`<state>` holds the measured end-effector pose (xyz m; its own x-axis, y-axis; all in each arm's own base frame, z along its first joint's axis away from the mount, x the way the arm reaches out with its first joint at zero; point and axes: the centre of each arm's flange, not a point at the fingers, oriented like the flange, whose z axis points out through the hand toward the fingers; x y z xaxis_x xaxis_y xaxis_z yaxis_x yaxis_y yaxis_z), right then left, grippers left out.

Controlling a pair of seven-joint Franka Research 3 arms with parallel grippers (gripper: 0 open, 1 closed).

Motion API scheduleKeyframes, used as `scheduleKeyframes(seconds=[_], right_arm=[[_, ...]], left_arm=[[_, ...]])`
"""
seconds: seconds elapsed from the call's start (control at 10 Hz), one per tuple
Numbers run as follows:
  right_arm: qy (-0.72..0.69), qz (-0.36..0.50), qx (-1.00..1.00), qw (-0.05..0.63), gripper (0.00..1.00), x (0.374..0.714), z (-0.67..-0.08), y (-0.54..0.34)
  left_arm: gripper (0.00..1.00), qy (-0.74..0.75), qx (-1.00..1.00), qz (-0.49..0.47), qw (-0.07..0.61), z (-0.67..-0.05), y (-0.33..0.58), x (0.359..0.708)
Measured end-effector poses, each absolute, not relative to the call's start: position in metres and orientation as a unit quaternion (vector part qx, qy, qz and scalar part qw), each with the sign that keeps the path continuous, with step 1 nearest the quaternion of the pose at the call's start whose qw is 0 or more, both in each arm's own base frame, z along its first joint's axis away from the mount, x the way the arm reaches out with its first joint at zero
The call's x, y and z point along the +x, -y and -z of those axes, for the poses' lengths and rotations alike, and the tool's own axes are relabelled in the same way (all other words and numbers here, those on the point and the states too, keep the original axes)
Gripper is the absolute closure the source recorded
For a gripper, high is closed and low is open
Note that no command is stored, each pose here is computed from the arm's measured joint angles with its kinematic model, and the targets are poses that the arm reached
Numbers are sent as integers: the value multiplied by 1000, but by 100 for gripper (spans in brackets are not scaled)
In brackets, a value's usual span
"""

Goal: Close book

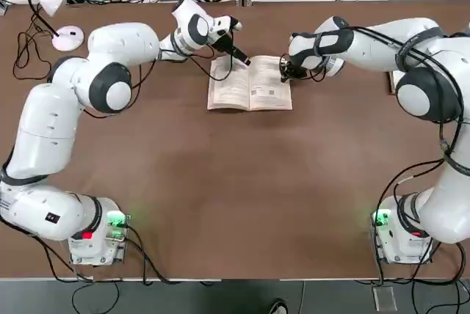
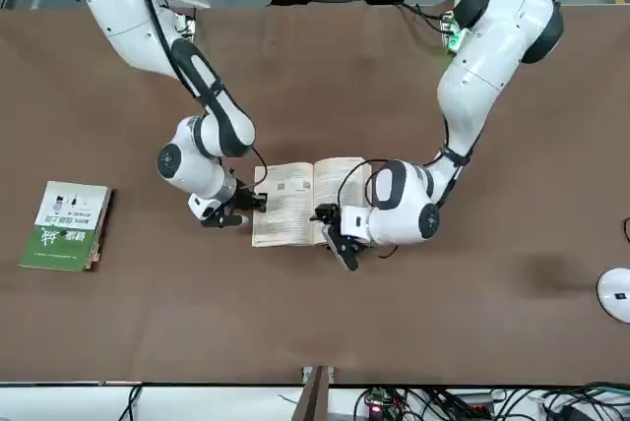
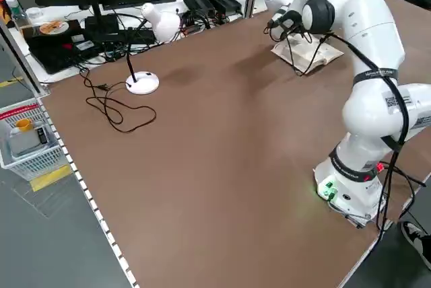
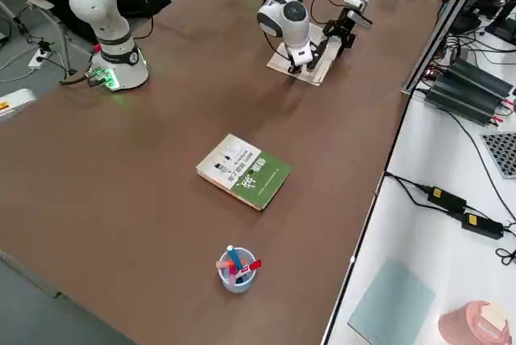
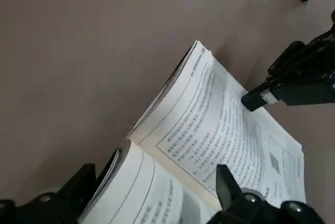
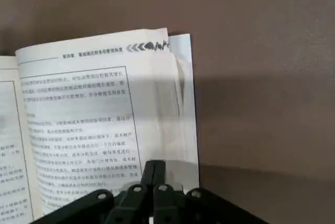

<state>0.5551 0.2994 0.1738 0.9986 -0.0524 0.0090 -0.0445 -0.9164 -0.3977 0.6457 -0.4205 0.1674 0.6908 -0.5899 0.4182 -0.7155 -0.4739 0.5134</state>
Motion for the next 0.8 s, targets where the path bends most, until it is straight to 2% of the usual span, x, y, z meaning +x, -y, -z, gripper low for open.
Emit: scheduleKeyframes(seconds=[0.8], right_arm=[[-24,10,-979,203,99,555,-174,-300]], left_arm=[[0,339,850,-83,394,-178,426,644]])
